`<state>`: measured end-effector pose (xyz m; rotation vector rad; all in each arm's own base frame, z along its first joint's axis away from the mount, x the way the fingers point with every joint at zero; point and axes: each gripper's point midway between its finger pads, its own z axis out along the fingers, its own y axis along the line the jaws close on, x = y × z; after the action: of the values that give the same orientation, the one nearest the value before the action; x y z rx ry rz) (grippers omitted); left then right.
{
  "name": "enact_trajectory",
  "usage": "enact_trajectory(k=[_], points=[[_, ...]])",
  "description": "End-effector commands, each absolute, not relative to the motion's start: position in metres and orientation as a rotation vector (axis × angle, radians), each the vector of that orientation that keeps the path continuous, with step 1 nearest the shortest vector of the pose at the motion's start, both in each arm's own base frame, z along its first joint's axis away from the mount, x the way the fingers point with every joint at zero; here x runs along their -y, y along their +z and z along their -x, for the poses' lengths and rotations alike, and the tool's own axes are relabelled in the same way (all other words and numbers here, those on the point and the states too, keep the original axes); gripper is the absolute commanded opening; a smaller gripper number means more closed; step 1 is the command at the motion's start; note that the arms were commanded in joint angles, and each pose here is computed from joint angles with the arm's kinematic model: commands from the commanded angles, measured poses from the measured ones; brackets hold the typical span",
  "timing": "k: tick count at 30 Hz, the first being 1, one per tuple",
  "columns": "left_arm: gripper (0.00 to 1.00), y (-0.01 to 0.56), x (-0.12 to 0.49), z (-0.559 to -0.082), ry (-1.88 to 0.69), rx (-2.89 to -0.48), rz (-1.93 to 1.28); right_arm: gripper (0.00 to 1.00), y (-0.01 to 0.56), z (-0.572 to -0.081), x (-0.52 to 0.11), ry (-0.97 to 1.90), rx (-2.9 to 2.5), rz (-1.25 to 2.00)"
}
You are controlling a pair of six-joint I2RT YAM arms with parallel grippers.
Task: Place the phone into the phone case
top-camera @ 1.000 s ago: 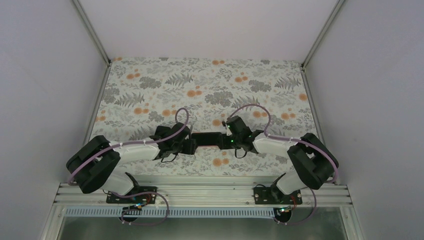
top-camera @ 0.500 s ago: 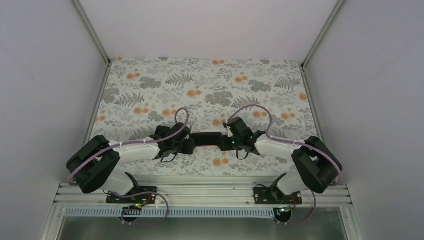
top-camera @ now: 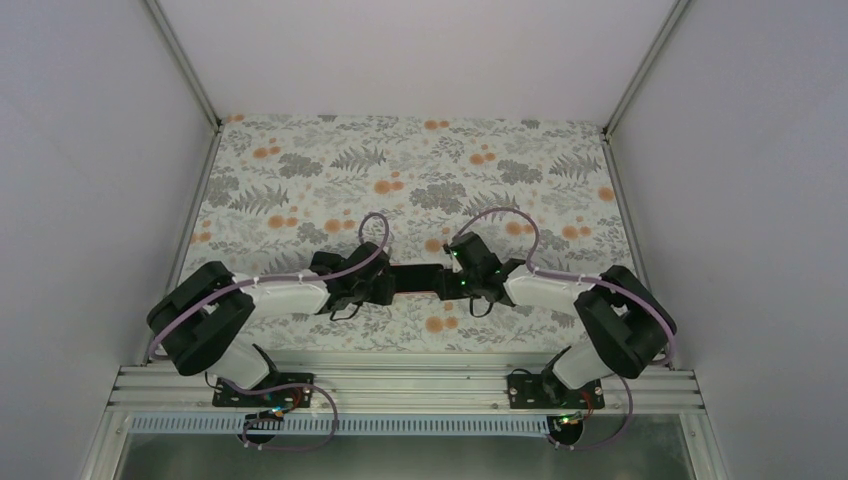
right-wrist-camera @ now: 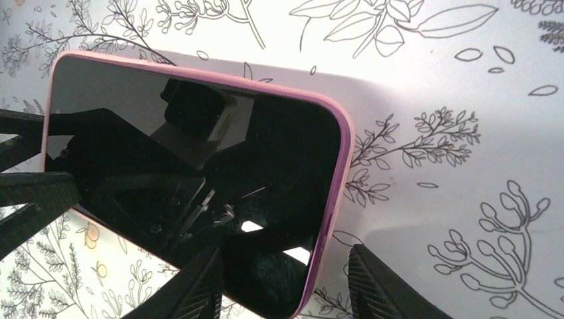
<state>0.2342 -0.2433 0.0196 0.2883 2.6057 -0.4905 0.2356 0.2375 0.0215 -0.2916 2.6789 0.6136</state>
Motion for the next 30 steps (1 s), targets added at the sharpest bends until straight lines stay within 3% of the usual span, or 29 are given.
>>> enact_trajectory(k=[1, 12, 22, 26, 30], points=[[0.52, -0.018, 0.214, -0.211, -0.310, -2.755, -0.324, 0.44, -0.004, -0.230, -0.212, 0.395, -2.761, 0.290], [0.52, -0.020, 0.193, -0.212, -0.141, -2.766, -0.320, 0.45, -0.012, -0.231, -0.203, 0.238, -2.785, 0.294], [0.52, -0.003, 0.217, -0.213, -0.334, -2.721, -0.335, 0.42, -0.004, -0.210, -0.188, 0.205, -2.853, 0.253], [0.52, 0.000, 0.229, -0.213, -0.422, -2.707, -0.349, 0.38, -0.003, -0.208, -0.186, 0.198, -2.866, 0.237], [0.52, 0.002, 0.237, -0.213, -0.475, -2.700, -0.352, 0.26, -0.007, -0.208, -0.187, 0.184, -2.884, 0.245]])
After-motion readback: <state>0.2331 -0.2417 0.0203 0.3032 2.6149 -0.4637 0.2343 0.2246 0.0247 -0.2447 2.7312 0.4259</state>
